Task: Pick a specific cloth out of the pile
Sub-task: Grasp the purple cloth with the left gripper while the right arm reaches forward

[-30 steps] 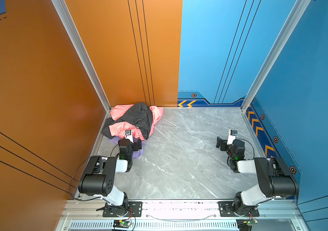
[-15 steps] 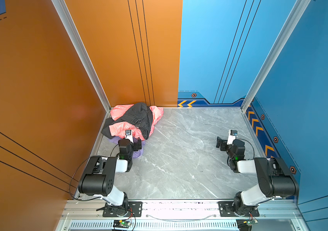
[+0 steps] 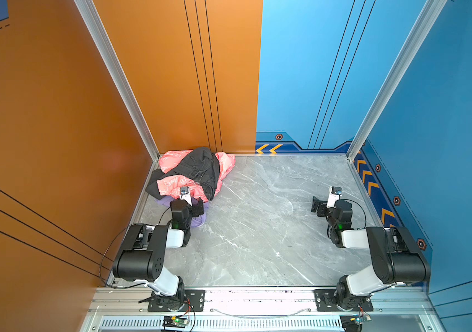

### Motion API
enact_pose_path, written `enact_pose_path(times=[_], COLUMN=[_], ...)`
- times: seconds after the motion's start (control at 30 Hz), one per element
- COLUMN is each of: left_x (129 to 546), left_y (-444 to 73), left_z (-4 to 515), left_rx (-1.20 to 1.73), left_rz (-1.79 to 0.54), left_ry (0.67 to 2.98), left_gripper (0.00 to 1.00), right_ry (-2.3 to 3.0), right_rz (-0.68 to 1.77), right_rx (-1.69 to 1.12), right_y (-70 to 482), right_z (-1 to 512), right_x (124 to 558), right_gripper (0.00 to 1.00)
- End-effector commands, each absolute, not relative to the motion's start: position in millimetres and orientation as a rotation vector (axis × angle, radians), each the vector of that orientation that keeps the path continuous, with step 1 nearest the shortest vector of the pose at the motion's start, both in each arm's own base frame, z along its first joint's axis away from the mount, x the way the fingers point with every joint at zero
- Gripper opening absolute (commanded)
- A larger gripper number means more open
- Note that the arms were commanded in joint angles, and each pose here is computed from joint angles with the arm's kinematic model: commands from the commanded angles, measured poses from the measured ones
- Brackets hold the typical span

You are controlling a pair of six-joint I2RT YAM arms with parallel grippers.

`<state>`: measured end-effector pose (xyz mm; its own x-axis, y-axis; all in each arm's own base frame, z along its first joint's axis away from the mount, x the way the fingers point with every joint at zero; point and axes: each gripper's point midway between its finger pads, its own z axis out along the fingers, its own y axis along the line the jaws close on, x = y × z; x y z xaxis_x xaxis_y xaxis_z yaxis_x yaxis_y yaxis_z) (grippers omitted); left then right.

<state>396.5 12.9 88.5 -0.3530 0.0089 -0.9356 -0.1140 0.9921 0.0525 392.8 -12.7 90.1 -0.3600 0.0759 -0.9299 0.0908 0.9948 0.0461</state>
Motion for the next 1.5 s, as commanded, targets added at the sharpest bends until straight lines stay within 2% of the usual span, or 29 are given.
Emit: enact_pose_path(times=[0.0, 0.23, 0.4, 0.53, 0.7, 0.87, 1.2, 1.3, 1.4, 1.47], left_x=[389, 365, 338, 311, 301, 280, 277, 279, 283, 288], left_y=[32, 38, 24, 29, 18, 36, 22, 19, 15, 12], left_z=[104, 160, 182, 175, 170, 157, 121, 110, 99, 94], left_rx=[-0.172, -0.253, -0.188, -0.294, -0.394, -0.645, -0.764, -0.817, -0.854, -0.869], left_rz=[0.237, 0.28, 0.179, 0.122, 0.014, 0.058, -0.014, -0.023, -0.049, -0.066], left_ry=[1.882, 1.893, 2.065, 2.213, 2.218, 2.208, 2.341, 2.358, 2.377, 2.384], left_gripper=[0.98, 0.98, 0.98, 0.98, 0.98, 0.98, 1.0, 0.9, 0.87, 0.79], right_ry=[1.935, 1.928, 1.968, 2.056, 2.161, 2.135, 2.067, 2.057, 2.071, 2.071], right_rz=[-0.043, -0.07, -0.088, -0.107, -0.034, 0.025, 0.15, 0.212, 0.258, 0.279], right_rx=[0.123, 0.039, 0.027, 0.071, 0.065, 0.009, -0.175, -0.241, -0.319, -0.359], right_y=[-14, -5, -4, -12, -7, 15, 83, 109, 136, 150], right_z=[111, 150, 176, 179, 170, 178, 205, 211, 213, 216], right_x=[396, 386, 379, 373, 371, 376, 380, 380, 379, 379], right_gripper=[1.0, 1.0, 1.0, 1.0, 1.0, 1.0, 1.0, 1.0, 1.0, 1.0])
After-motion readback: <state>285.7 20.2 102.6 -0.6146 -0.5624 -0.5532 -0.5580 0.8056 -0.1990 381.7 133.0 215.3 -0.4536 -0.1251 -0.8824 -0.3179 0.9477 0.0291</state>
